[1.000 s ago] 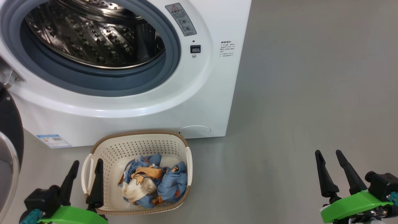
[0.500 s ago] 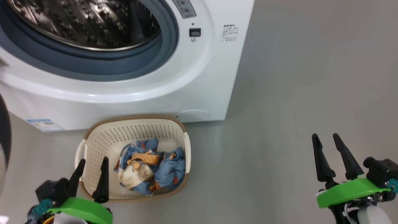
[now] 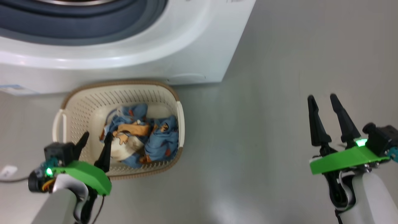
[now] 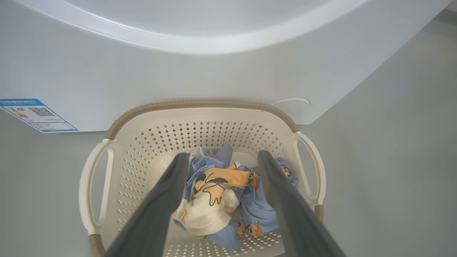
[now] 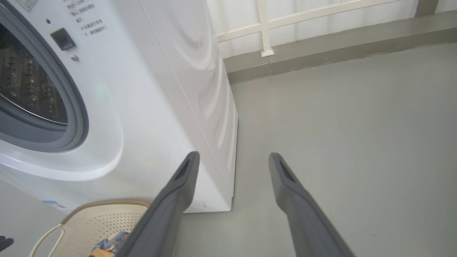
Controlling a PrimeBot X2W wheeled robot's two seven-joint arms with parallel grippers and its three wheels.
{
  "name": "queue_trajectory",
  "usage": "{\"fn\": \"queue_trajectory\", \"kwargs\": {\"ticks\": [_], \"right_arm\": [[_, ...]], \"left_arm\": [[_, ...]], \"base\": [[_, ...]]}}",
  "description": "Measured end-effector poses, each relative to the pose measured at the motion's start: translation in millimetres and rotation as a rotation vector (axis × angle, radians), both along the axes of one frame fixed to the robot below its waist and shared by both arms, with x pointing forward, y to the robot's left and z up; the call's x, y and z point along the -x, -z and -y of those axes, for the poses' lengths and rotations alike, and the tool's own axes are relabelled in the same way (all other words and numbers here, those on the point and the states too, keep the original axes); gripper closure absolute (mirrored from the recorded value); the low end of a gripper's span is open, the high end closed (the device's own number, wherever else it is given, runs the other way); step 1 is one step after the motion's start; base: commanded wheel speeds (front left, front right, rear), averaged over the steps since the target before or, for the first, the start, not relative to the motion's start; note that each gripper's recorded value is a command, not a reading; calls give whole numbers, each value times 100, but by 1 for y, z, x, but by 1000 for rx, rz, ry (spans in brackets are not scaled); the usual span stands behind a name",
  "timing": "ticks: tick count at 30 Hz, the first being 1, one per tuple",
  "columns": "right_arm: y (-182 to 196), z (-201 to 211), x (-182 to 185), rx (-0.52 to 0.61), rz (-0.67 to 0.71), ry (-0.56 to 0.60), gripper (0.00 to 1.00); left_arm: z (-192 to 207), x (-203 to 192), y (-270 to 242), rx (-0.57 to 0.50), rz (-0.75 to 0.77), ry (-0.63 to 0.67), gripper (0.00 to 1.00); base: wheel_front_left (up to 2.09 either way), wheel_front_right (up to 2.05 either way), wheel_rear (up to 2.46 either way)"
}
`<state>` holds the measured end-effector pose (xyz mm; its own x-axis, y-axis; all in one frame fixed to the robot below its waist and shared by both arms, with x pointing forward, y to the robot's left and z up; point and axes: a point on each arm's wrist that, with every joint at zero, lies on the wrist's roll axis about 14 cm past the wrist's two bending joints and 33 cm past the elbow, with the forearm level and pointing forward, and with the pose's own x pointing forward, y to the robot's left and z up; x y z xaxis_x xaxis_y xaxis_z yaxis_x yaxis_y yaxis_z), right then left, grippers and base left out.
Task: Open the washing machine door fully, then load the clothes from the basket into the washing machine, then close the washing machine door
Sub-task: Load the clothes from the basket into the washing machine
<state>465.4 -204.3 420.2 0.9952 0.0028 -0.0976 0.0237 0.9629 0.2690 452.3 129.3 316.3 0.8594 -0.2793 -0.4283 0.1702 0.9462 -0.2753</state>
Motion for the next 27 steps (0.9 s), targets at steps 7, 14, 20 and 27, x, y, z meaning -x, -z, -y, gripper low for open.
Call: {"fn": "queue_trajectory", "kwargs": {"ticks": [7,14,20,27], "right_arm": [[25,-6,-20,-11,-30,-7,0],[53,-6,-25,-11,-84,-6,0],[70,-1,-27,-3,-116,7,0],[86,1,-26,1,-150,14,0]], "left_arm": [[-3,-5,57,-37,-152,24,0],[-3,0,104,-72,-277,68,0],[3,-4,129,-83,-330,115,0],[9,-17,150,-95,-354,162,0]], "base": [[0,0,0],[0,0,0],[0,0,0],[0,0,0]]}}
